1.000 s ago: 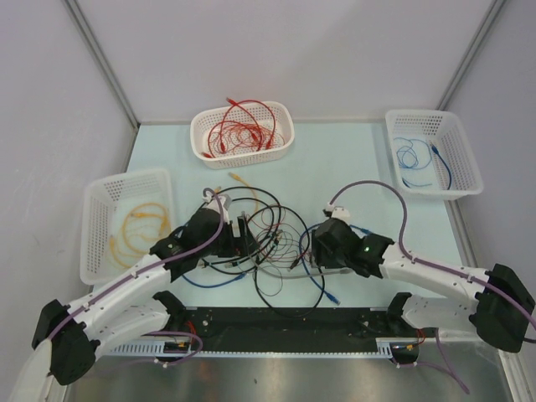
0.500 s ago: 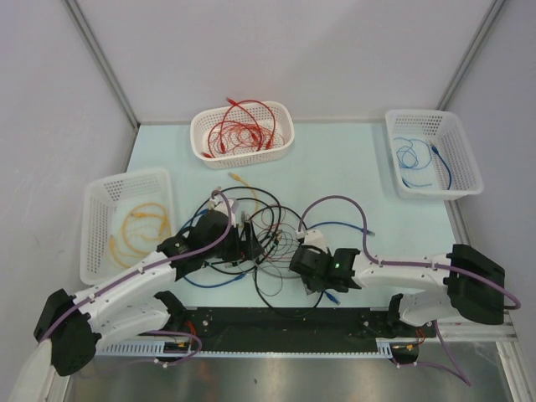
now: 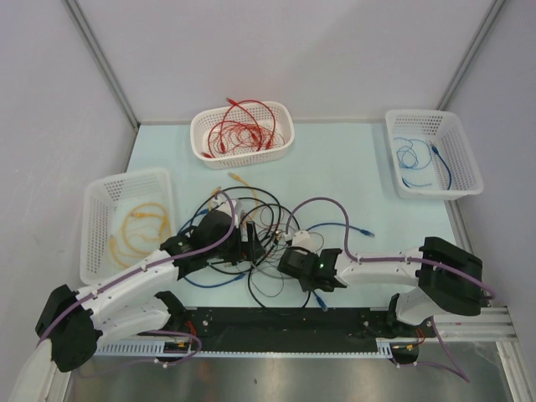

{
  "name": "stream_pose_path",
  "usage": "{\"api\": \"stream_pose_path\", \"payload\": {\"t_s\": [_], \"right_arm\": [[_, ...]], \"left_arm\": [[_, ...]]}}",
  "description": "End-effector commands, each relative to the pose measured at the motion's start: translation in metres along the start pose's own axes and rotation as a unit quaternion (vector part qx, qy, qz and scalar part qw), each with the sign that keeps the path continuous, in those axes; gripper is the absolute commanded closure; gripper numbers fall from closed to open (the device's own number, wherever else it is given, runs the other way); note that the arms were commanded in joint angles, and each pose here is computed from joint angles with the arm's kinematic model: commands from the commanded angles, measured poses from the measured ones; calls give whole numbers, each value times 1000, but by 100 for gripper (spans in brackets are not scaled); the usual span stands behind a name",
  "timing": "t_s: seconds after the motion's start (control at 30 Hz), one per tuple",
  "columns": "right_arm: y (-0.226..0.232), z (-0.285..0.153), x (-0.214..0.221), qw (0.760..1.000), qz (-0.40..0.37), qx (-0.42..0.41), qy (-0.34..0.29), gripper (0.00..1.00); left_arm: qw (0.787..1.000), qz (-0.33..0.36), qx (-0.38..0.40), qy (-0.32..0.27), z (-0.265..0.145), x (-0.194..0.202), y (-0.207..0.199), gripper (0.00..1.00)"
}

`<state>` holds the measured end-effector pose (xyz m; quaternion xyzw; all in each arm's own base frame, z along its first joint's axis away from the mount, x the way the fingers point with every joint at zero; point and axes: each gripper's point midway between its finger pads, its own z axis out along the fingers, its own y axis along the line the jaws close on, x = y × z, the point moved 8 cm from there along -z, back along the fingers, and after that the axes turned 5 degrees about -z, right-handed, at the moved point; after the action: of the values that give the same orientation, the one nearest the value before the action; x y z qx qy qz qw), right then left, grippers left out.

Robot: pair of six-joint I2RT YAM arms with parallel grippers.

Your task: Untangle the cables

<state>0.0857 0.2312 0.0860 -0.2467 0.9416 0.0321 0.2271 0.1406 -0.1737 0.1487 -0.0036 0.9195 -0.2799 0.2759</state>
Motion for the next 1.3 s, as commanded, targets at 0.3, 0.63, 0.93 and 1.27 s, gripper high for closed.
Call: {"api": "stream_pose_path", "payload": {"t_s": [0.3,0.63,0.93,1.27], "right_arm": [[-15,-76,-65,981,87,-49,-164,100],[-50,-128,-123,946,155,-129,-253,100],[-35,-86,-134,960,134,-141,-202,100],[-25,-84,-133,972,103,-126,-169,49]], "left_arm": [[995,-16,27,-89,-19,-28,-19,7],[968,-18,116,-220,-60,-65,-47,5],[960,-5,159,-229,-73,-68,-57,4],[953,16,195,-233,-80,-66,-61,3]]}}
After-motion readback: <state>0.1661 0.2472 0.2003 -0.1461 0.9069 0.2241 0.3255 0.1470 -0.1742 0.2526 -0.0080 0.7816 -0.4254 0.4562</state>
